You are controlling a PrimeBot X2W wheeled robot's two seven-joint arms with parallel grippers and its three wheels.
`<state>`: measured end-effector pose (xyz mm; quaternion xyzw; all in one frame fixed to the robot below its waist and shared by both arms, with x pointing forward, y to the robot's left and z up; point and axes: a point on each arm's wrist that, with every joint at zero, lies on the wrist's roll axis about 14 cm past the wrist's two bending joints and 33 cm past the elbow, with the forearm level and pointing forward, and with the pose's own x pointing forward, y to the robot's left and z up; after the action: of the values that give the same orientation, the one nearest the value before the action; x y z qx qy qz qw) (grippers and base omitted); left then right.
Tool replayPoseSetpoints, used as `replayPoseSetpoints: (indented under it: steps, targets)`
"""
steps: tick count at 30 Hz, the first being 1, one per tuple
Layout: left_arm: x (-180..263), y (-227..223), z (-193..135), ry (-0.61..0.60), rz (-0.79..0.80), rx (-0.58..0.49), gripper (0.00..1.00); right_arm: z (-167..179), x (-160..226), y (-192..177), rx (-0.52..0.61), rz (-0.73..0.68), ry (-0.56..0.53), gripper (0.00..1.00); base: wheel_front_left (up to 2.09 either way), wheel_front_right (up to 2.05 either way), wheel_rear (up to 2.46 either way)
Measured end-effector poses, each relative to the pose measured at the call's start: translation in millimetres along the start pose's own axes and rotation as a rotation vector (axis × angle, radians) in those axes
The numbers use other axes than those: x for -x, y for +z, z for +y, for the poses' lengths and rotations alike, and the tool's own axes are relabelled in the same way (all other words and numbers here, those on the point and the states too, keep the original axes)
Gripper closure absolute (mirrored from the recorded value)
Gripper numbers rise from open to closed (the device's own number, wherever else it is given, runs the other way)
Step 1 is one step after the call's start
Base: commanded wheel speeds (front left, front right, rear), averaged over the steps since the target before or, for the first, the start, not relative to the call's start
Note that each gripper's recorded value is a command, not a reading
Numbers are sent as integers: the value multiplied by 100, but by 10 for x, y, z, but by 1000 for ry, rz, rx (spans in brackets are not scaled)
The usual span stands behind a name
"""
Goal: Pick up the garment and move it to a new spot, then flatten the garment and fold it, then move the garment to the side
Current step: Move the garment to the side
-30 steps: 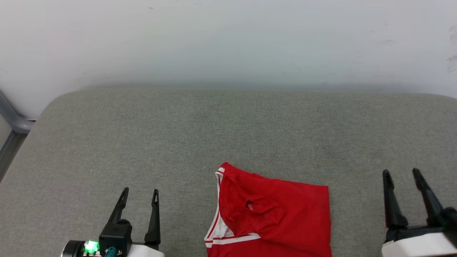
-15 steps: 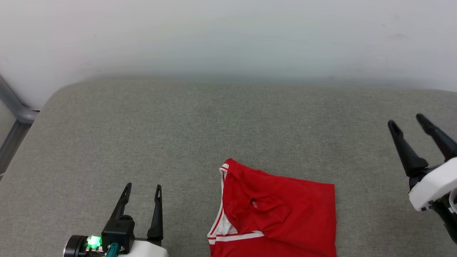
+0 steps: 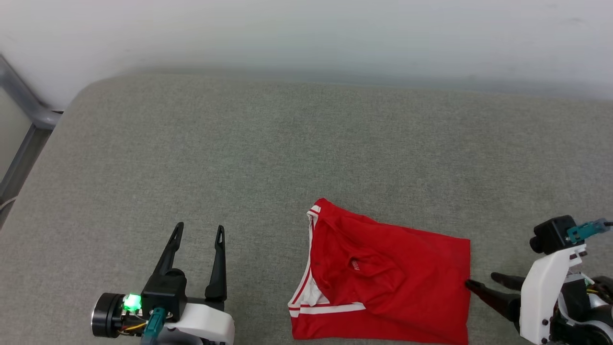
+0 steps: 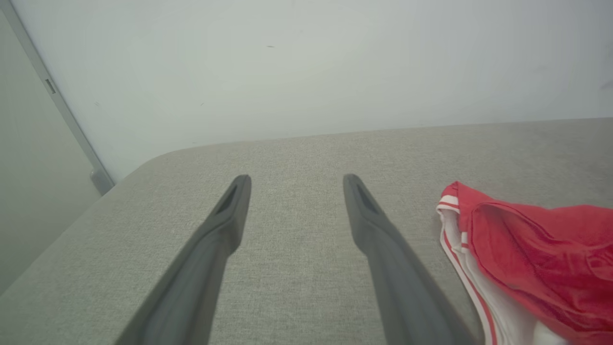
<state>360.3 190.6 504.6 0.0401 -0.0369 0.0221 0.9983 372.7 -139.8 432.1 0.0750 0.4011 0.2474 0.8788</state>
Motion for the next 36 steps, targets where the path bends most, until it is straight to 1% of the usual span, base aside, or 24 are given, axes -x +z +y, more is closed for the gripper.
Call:
replayPoseSetpoints:
  steps: [7,12,16,17,18,20,23,26,29,36]
  targets:
    - [-74,-78,48,18,23,-5,0,93,-339,-356,-51,136,54,0,0,0,0]
    - [-128,-110,78,28,31,-10,0,174,-574,-396,-57,147,81,0,0,0,0]
    - [-132,-137,103,36,40,-12,0,219,-685,-436,-34,151,92,0,0,0,0]
    - [-130,-142,114,42,42,-12,0,227,-721,-417,-11,130,93,84,0,0,0]
    - [-130,-140,114,42,41,-11,0,224,-719,-406,-3,120,92,100,0,0,0]
    - [-134,-136,114,45,40,-11,0,229,-712,-371,14,102,93,100,0,0,0]
    - [-143,-120,77,35,34,-4,0,258,-657,-258,65,46,99,100,0,0,0]
    - [-158,-101,26,20,26,1,0,214,-572,-109,124,-13,81,100,0,0,0]
    - [-168,-94,-29,6,23,7,0,148,-450,128,196,-91,51,100,0,0,0]
    - [-265,-73,-286,-66,10,32,0,-117,-43,472,344,-204,-61,100,0,0,0]
